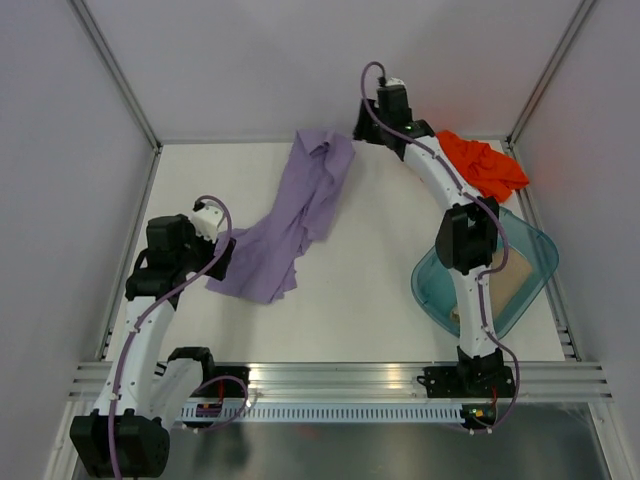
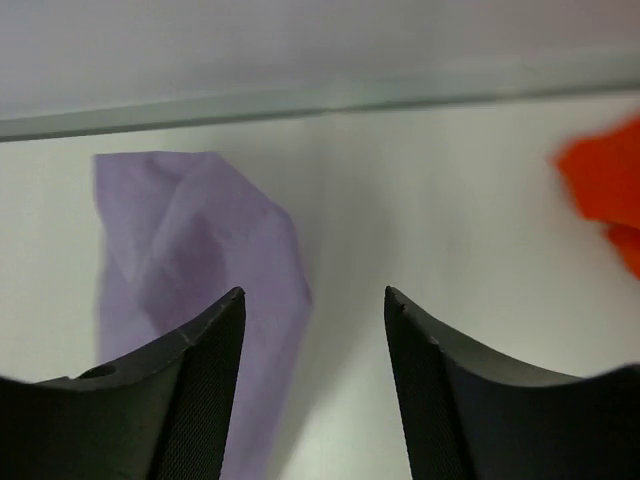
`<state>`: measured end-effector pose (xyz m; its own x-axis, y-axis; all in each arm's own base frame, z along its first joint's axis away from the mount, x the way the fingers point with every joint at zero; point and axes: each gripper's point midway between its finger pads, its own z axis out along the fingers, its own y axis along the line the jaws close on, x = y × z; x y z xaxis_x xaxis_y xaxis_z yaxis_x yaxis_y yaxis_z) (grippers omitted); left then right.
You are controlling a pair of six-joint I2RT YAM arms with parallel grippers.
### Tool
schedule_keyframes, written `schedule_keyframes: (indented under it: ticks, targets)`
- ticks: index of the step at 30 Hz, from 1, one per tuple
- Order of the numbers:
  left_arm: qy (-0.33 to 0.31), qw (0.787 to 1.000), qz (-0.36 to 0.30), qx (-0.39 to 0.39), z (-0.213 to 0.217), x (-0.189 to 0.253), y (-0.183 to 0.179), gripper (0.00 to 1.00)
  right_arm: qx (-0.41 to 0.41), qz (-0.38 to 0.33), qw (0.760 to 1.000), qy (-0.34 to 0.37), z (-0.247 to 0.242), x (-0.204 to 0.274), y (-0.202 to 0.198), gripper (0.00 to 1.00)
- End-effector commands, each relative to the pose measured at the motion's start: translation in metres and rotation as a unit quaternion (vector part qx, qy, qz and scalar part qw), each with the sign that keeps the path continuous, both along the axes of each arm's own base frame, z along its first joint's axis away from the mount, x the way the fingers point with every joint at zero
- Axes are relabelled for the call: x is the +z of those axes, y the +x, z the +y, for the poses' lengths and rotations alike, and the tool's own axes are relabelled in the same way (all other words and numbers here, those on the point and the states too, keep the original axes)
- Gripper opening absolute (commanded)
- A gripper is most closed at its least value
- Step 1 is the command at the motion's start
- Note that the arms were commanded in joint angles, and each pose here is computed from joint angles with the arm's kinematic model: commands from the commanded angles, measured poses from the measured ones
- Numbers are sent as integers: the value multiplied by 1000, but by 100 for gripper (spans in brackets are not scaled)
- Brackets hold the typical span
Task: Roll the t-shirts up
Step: Move the tshirt to the center of the board, then flatten the tshirt
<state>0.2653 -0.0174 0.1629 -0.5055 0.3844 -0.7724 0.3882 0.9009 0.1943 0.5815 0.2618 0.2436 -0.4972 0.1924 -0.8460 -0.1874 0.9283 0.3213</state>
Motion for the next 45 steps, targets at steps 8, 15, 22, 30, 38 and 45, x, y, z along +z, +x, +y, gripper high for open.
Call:
schedule_keyframes:
  ticks: [8, 15, 22, 30, 38, 45]
  targets:
    - [36, 995, 82, 45, 20, -44, -3, 100, 63, 8, 983, -175, -11, -64, -89, 75]
    - [84, 984, 87, 132, 52, -53, -10, 100, 325, -24, 929, -176, 118, -106, -259, 81]
    - [106, 972, 116, 172, 66, -70, -32, 100, 401, -62, 893, -196, 162, -129, -340, 85]
    - [99, 972, 135, 166, 62, -78, -48, 100, 396, -39, 893, -209, 204, -162, -349, 83]
    - [98, 971, 140, 165, 62, -80, -48, 100, 319, -20, 916, -244, 200, -168, -324, 13]
    - [114, 973, 114, 168, 68, -66, -45, 100, 347, -89, 926, -119, 217, -18, -340, 0]
